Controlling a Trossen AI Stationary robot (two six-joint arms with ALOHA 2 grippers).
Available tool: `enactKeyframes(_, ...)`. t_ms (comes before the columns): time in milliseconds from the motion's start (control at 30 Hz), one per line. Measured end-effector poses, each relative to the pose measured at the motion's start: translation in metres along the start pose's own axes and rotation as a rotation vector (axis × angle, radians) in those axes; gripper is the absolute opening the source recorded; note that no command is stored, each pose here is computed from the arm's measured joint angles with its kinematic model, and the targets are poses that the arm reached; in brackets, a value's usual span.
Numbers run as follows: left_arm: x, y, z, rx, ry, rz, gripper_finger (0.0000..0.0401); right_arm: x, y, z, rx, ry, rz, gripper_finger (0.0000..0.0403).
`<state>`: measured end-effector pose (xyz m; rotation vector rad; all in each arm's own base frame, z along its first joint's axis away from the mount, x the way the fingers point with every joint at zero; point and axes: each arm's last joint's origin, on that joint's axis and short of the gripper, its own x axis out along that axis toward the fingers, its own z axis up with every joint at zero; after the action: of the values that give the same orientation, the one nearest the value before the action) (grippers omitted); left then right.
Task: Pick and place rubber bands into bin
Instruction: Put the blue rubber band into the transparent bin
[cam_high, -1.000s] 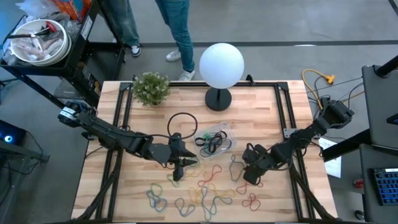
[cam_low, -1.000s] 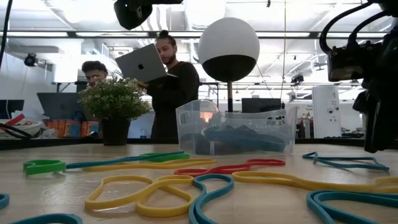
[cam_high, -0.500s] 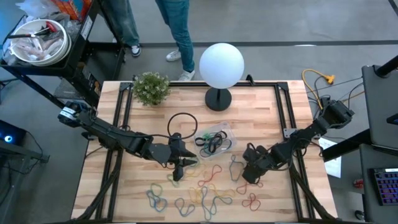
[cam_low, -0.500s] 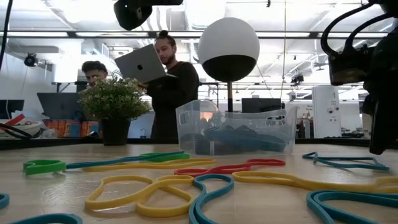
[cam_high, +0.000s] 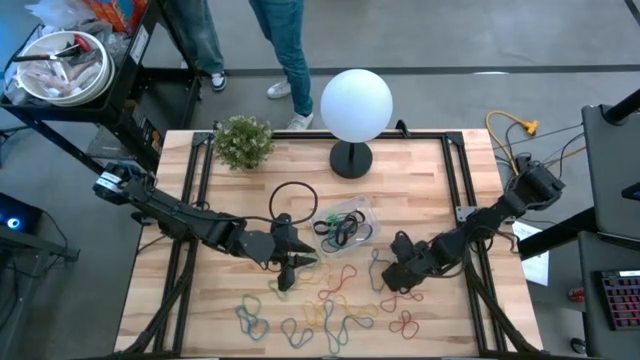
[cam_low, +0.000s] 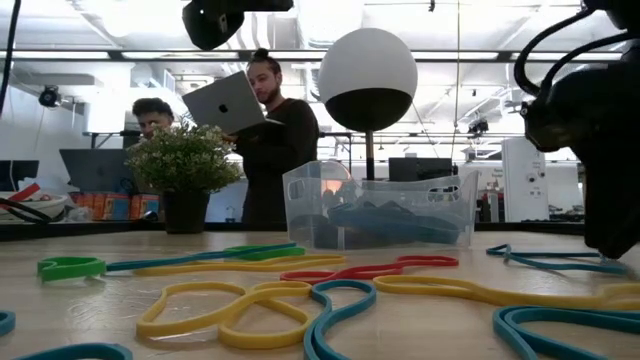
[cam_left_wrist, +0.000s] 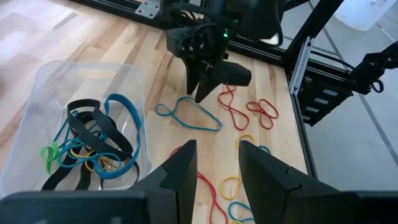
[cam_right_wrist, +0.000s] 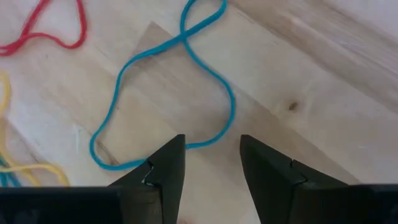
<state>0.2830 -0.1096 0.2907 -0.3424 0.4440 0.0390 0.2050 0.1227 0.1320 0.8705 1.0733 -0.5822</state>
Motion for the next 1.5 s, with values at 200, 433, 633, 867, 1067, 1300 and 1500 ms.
enactKeyframes(200,0.001,0.001,-0.002,0.002,0.006,0.003,0.0102,0.012,0.009,-0.002,0.042,-0.006,-0.068,0.0140)
enactKeyframes(433,0.001,0.001,-0.002,0.002,0.007,0.001,0.0102,0.017,0.025,-0.002,0.042,-0.006,-0.160,0.0131)
enactKeyframes(633,0.001,0.001,-0.002,0.003,0.010,-0.003,0.0102,0.021,0.034,-0.003,0.024,0.022,-0.245,0.0114)
enactKeyframes(867,0.001,0.000,-0.003,0.012,0.023,-0.028,0.0102,0.027,0.043,-0.005,-0.032,0.064,-0.307,0.0085)
enactKeyframes(1067,0.000,0.000,-0.003,0.012,0.023,-0.029,0.0102,0.023,0.051,-0.004,-0.091,0.086,-0.306,0.0038)
enactKeyframes(1300,0.000,-0.001,-0.002,0.027,0.021,-0.032,0.0102,0.019,0.060,-0.004,-0.178,0.105,-0.286,0.0009)
enactKeyframes(1500,0.000,-0.001,-0.002,0.028,0.022,-0.032,0.0102,0.005,0.076,-0.011,-0.298,0.133,-0.266,0.0008)
